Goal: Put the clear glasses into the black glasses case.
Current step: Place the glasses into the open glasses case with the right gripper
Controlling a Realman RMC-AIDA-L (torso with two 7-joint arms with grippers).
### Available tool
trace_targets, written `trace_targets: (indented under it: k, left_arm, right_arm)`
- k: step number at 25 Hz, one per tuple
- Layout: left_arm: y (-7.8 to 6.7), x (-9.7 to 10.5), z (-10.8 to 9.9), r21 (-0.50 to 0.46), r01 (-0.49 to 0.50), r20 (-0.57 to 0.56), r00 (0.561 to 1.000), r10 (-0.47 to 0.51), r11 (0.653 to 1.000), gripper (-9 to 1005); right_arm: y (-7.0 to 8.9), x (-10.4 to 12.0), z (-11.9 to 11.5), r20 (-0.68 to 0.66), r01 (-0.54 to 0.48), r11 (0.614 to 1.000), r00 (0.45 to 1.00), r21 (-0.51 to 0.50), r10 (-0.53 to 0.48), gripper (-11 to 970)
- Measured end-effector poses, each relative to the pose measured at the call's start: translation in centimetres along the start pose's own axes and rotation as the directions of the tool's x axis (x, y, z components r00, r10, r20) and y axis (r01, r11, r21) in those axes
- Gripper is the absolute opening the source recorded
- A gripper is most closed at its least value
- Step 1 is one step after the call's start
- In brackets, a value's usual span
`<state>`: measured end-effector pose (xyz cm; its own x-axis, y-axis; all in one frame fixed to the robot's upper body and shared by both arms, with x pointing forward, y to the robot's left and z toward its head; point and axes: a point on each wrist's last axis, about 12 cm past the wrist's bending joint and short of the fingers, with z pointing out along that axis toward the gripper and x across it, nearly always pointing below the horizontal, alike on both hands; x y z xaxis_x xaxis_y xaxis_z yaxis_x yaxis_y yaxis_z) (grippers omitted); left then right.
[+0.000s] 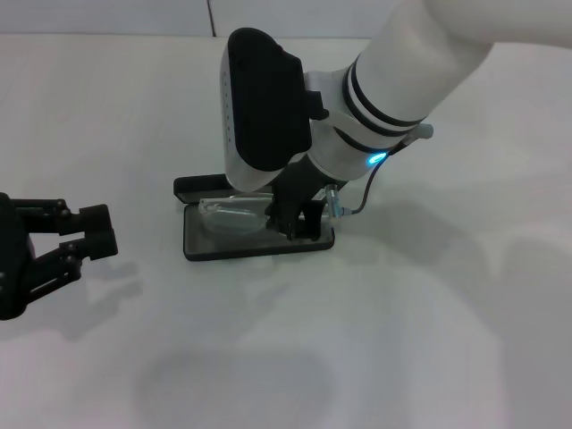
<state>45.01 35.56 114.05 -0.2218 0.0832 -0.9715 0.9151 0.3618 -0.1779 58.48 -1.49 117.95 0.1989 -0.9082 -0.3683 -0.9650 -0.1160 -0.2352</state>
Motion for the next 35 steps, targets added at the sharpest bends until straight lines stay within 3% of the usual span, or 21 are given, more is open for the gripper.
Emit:
trace_targets:
  k: [24,35]
  left_arm:
    - [0.09,-0.05,-0.04,-0.006,-0.004,0.0,1.0,0.004,1.0,237]
    - [-0.05,0.13,-0.2,-0.013,-0.013,0.002,1.0,0.013,1.0,237]
  right_arm:
    - [-0.12,0.15,0.2,-0.006,0.006,1.0,1.0,0.006,-0.006,89]
    - [0.6,-0.23,-0.28,0.05,0.016,1.0,0.999,0.014,-0.017,105]
